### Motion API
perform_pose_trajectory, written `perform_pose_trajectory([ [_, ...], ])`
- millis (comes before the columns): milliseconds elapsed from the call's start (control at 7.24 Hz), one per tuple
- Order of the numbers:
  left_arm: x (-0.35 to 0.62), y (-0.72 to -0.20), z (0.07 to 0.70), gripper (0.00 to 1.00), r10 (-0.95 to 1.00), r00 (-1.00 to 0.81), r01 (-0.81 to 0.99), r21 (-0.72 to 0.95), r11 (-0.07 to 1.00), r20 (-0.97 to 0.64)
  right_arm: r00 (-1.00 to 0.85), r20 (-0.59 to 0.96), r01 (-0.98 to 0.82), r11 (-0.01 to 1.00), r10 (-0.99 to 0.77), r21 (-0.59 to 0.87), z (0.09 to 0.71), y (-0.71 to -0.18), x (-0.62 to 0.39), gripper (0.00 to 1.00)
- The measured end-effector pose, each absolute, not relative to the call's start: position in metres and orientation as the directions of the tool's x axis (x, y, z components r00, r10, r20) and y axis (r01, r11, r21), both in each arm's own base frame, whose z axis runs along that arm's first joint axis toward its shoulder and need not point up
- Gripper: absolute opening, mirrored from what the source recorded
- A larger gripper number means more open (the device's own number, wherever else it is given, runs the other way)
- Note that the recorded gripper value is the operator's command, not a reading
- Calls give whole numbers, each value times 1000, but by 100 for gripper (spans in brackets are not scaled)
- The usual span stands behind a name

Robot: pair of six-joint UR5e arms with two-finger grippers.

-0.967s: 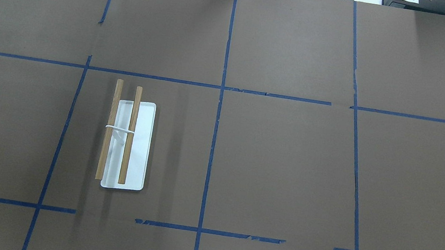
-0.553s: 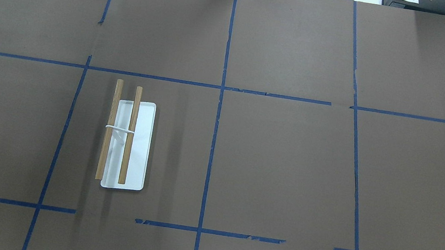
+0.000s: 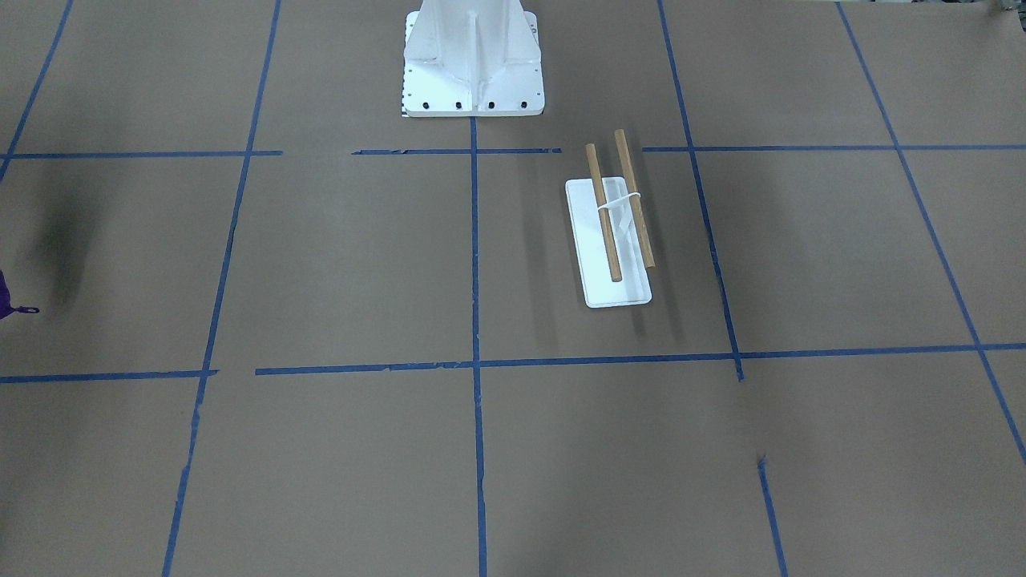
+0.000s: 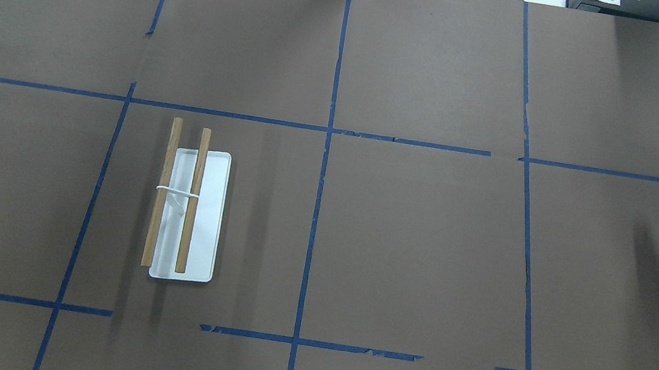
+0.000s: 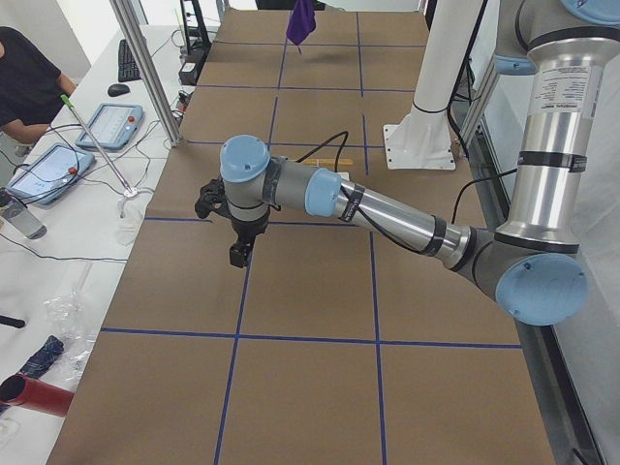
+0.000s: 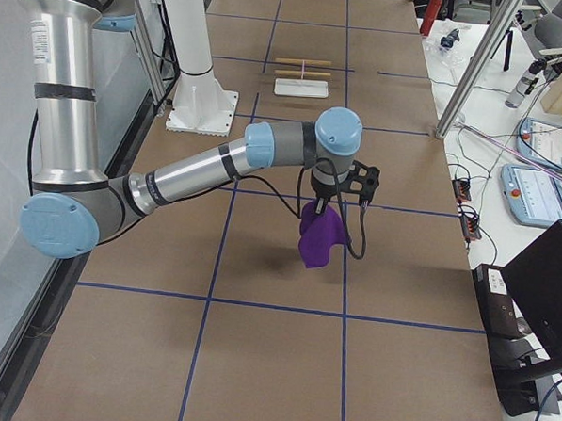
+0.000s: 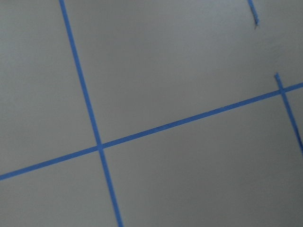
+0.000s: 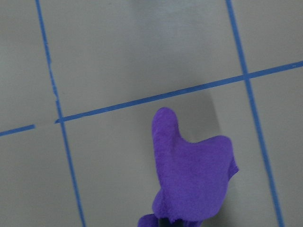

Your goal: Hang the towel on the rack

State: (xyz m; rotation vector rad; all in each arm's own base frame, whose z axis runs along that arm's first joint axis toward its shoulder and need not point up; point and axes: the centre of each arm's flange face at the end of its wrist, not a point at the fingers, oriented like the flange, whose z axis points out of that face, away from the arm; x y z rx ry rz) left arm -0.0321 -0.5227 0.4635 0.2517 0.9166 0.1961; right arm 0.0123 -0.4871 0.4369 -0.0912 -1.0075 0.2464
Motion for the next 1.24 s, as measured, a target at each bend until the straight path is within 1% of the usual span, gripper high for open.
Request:
perform_pose_trajectory([
  [276,21,-530,407,100,203,520,-1,237,971,-830,460,837,-168,955,296,-245,349,-494,-50,0],
  [415,58,-525,379,100,196,458,1,221,975,-867,441,839,-166,947,320,-274,309,-492,-78,0],
  [691,133,-499,320,100,208,299,-5,217,976,-931,425,849,-122,949,313,-289,254,-480,-130,0],
  [967,203,-483,253,100,140,158,-14,140,990,-977,441,871,-61,976,215,-210,206,-463,-185,0],
  [1244,285,-464,206,100,70,123,25,73,997,-990,448,884,-26,990,132,-135,168,-445,-229,0],
])
